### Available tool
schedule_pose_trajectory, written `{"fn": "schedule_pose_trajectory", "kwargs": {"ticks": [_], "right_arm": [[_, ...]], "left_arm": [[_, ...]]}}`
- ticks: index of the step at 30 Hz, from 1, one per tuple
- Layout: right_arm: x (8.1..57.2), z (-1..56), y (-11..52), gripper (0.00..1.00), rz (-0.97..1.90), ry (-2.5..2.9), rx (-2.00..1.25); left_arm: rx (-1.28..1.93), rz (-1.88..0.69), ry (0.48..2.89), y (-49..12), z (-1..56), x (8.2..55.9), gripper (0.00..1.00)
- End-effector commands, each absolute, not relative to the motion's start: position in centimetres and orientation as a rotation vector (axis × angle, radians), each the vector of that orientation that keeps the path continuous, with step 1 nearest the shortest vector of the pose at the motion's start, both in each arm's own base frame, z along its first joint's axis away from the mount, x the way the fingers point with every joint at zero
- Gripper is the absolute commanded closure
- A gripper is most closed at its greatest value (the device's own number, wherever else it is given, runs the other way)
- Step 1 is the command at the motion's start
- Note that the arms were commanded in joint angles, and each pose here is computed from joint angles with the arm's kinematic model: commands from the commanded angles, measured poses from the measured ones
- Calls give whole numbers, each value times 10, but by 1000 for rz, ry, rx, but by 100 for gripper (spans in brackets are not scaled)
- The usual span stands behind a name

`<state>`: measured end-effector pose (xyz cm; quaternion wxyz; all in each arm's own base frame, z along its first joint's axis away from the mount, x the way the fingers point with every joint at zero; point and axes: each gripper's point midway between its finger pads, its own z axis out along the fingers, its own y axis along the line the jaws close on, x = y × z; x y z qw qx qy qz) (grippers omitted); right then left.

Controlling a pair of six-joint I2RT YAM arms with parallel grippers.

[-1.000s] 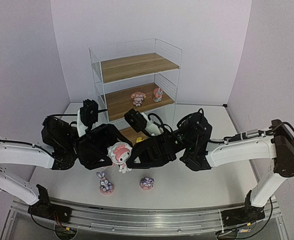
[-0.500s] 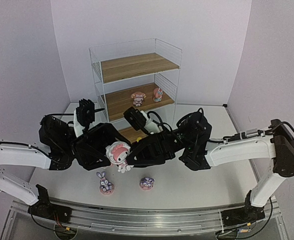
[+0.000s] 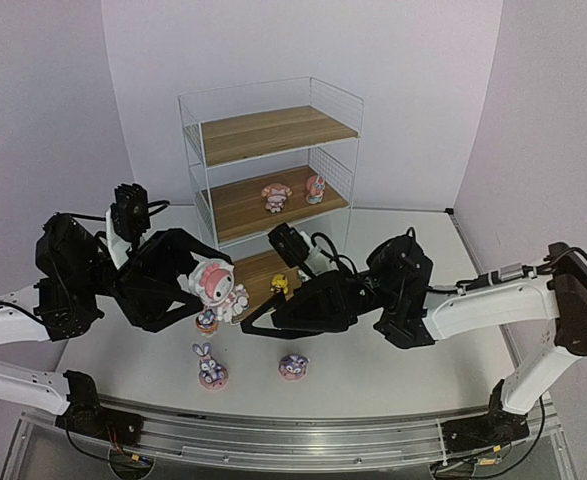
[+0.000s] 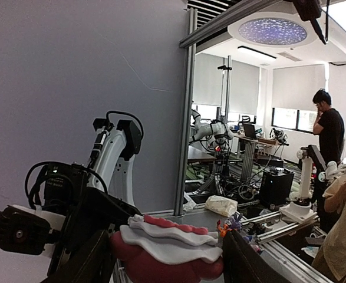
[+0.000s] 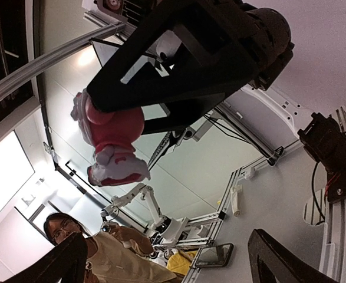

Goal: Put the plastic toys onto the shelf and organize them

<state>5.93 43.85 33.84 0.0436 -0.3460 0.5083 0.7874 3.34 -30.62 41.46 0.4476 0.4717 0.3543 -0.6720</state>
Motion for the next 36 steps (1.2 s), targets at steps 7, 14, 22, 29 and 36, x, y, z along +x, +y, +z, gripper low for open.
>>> {"fn": "schedule_pose_trajectory", "kwargs": {"ticks": [7,14,22,29,36], "right_arm": [[105,311,401,7,1750,1717,-889],[82,311,379,7,1589,1696,-1162],[47,312,372,2,1387,1315,-1669],[36,312,372,5,1327,1096,-1819],[43,303,396,13,1176,1106,-1866]], "left_arm": [[992,-1472,1261,-321,388,86,100],[1269,-1454,1164,-324,360,57,100],[1629,-1637,970,-326,338,12,100],[1705,-1739,1017,-341,315,13,100],[1730,-1772,1006,-348,311,14,100]]}}
